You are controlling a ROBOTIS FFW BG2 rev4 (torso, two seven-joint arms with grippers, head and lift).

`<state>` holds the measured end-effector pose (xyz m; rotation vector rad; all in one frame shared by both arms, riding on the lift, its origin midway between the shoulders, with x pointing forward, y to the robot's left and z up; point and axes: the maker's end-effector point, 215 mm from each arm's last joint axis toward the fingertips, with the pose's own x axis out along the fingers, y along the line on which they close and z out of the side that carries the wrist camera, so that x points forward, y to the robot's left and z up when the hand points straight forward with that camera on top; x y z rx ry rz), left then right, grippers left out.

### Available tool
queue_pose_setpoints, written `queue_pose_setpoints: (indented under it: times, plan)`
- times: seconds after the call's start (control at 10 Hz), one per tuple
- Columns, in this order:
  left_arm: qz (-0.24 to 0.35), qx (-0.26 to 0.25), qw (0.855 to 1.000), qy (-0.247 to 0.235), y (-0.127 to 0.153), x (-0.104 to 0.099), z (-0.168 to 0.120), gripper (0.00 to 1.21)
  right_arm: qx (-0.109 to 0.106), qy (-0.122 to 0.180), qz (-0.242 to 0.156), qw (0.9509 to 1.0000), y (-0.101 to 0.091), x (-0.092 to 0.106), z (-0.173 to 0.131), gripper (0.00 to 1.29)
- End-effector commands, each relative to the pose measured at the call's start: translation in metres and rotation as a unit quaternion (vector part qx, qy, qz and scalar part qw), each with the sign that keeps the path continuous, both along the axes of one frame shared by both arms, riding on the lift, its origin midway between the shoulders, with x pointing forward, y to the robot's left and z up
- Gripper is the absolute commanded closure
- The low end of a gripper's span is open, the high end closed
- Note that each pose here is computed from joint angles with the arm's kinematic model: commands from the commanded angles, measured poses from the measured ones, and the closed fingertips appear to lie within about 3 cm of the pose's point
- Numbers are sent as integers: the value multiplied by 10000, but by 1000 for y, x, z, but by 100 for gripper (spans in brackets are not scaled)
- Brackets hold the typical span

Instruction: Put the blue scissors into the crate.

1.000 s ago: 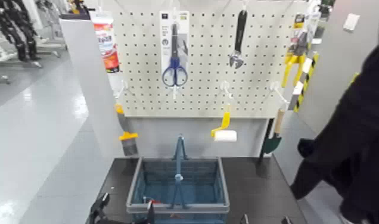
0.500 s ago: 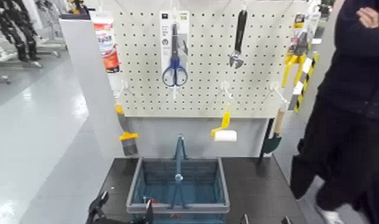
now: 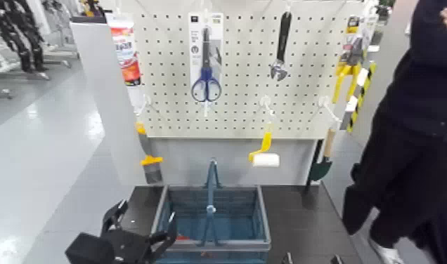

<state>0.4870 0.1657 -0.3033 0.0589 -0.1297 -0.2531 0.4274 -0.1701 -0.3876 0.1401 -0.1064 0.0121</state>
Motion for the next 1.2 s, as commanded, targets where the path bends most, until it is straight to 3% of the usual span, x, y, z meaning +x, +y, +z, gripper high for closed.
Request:
queue_pose_setpoints:
  times: [0.1,0.8,1.2]
  plan:
    - [-151,-47,9999,-63,6,20,25,11,8,-6,-3,10000,0,1,1,15]
    - [-833,-247,9961,-148,0,70,84,15,79,-27,-19,10000,1,1,2,15]
    - [-829,-306,9958,-234,21,93,111,16,110,-44,-7,9999,2,2,3,15]
